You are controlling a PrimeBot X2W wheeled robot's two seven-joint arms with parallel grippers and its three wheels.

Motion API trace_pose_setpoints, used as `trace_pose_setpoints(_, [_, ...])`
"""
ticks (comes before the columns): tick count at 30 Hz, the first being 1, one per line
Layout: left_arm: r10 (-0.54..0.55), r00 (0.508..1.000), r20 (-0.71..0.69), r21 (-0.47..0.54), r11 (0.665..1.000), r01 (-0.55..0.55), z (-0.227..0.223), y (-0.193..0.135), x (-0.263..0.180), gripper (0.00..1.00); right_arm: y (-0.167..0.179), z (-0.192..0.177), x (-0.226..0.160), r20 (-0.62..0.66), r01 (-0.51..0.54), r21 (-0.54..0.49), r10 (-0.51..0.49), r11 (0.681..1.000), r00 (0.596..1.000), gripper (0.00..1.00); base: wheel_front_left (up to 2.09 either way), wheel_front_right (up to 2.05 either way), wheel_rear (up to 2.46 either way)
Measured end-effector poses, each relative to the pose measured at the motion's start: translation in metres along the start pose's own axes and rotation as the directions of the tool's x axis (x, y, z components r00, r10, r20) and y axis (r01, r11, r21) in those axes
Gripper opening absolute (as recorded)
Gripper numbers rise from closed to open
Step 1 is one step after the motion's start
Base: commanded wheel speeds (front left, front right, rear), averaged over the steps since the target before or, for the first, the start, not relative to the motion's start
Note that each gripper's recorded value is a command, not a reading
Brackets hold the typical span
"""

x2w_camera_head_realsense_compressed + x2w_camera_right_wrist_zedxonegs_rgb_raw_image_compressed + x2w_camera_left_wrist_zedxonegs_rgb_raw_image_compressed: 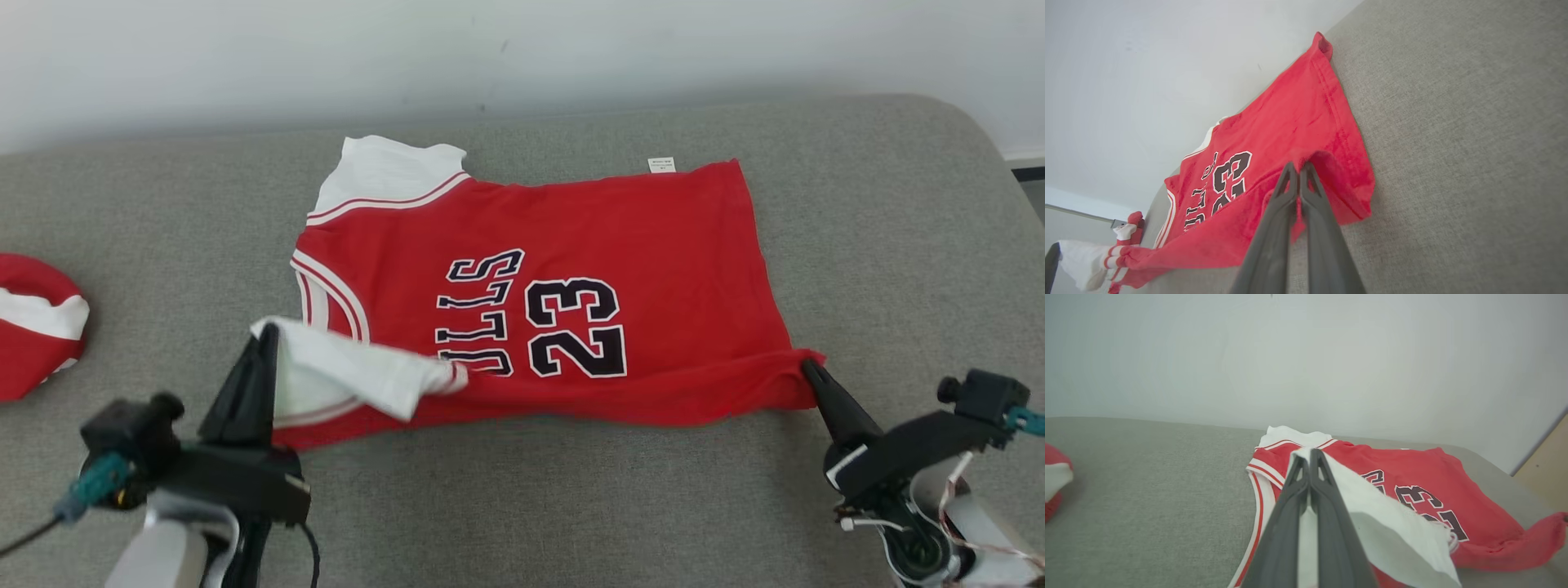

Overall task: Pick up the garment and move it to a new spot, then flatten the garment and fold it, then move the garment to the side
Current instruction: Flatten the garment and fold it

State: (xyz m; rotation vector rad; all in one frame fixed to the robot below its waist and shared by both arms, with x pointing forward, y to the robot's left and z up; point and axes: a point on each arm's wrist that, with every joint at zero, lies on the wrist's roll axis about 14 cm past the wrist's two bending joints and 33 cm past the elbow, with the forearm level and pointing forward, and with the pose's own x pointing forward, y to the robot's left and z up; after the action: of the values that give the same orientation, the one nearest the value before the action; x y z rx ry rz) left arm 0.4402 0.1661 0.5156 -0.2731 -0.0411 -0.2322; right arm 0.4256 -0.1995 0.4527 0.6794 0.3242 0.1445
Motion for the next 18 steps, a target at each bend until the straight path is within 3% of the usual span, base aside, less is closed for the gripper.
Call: trace_pose_setpoints(18, [-0.066,0.979,-0.195,0.131,0.987,0.093,-0.042,0.008,0.083,0.00,-0.011,0.016,0.061,-0.020,0.076,-0.126,-0.079,0.989,0.997,0.00,0.00,0.00,0.00])
